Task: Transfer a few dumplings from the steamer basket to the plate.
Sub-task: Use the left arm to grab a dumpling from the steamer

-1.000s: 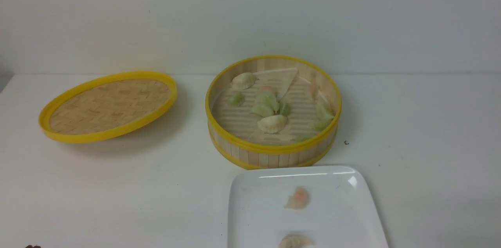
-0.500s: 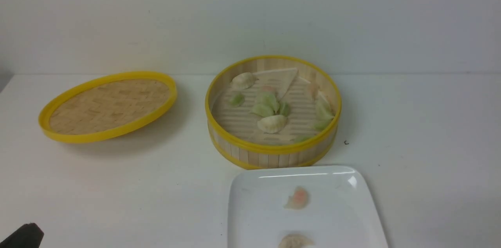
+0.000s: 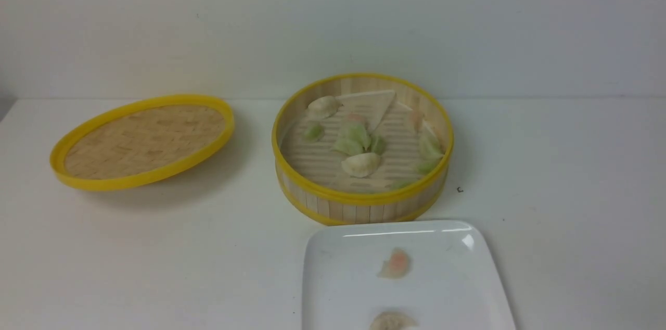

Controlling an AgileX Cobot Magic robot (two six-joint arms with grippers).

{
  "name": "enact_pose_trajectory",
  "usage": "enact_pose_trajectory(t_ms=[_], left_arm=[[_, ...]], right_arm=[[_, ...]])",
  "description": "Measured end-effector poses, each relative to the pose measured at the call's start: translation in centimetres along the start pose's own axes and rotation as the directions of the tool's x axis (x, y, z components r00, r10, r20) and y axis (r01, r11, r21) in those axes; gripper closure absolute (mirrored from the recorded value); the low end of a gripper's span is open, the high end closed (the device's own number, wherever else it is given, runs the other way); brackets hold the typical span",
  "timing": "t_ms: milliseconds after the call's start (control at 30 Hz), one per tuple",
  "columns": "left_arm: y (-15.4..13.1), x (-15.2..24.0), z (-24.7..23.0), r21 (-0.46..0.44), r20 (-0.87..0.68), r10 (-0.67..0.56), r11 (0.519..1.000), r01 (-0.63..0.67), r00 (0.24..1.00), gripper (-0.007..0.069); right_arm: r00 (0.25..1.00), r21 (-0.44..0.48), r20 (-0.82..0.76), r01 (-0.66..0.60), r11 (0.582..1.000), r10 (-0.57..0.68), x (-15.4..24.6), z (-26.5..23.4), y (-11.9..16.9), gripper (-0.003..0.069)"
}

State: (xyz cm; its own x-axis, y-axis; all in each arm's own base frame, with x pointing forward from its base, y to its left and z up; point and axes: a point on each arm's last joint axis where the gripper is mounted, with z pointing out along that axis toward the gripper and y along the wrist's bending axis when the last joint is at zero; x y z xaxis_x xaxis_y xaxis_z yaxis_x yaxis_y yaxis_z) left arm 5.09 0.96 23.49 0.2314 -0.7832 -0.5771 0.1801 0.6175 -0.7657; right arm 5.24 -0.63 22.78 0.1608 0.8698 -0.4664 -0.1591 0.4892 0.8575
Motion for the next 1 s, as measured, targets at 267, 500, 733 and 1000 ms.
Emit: enact_pose_trajectory(t_ms=[267,500,733,1000], left_arm=[[-8.2,-2.6,5.1,0.048,-0.418,0.312,0.946,-0.322,0.853,0.0631],[-10.4,-0.5,13.6,0.151,-0.873,0.35,0.857,-0.493,0.34,0.0631],[-8.8,3.4,21.0,0.285,-0.936,0.348,0.841,-0.461,0.057,0.0631],[-10.3,11.3,27.4,0.522,-0.85,0.483,0.714,-0.466,-0.211,0.0631]], right_arm=[[0.805,-0.1,-0.368,0.464,0.88,-0.466,-2.5,1.5,9.3,0.0672],[0.414,-0.171,-0.718,0.675,0.718,-0.56,-2.3,7.4,12.2,0.0672],[0.23,-0.192,-0.855,0.692,0.696,-0.464,-1.0,11.9,11.6,0.0672],[0.149,-0.209,-0.893,0.7,0.683,-0.426,0.2,13.7,10.1,0.0672]])
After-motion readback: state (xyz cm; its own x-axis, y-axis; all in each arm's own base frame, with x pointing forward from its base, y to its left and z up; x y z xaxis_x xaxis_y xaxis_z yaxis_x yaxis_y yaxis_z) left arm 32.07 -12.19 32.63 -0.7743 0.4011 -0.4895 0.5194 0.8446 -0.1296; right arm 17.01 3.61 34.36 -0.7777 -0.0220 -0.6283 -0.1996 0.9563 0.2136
